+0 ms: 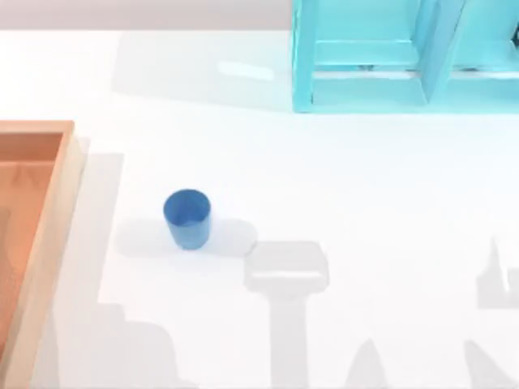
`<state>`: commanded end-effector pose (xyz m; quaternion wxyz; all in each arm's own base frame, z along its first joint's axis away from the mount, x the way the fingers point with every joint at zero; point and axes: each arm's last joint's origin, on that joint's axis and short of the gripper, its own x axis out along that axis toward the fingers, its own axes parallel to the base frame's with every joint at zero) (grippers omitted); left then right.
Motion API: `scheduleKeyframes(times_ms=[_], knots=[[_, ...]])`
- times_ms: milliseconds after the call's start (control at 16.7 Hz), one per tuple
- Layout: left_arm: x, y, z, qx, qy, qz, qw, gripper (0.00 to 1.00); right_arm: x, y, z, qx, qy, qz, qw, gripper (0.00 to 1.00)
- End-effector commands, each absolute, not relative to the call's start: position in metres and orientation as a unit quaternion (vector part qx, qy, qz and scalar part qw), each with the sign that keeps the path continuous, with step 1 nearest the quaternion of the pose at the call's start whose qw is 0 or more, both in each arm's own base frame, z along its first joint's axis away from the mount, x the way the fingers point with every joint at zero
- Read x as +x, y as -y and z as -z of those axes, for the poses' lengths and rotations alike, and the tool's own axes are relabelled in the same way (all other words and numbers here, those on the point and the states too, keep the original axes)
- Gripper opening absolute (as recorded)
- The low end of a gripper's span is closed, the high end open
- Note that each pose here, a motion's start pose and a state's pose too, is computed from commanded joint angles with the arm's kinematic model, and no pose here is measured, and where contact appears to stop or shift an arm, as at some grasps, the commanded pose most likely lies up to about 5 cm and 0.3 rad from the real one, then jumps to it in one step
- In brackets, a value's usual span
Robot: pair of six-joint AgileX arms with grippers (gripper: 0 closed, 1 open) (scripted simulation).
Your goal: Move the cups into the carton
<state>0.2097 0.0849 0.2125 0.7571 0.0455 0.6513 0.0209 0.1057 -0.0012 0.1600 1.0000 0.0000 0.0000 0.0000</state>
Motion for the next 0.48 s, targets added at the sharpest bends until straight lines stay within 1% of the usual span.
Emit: scheduleKeyframes(times_ms=[300,360,480], knots=[[0.2097,-0.0849,-0.2125,0.045,-0.651,-0.021,0.757,0.98,0.1057,0.0012,-0.16,0.0,0.0,0.0,1.0,1.0],[0.2097,-0.0849,-0.2125,0.045,-0.651,-0.021,0.757,1.0,0.1057,0.0012,-0.16,0.0,0.0,0.0,1.0,1.0],[0.2097,-0.0849,-0.2125,0.045,-0.651,-0.021,0.757,1.0,0.1057,0.0012,-0.16,0.0,0.0,0.0,1.0,1.0]])
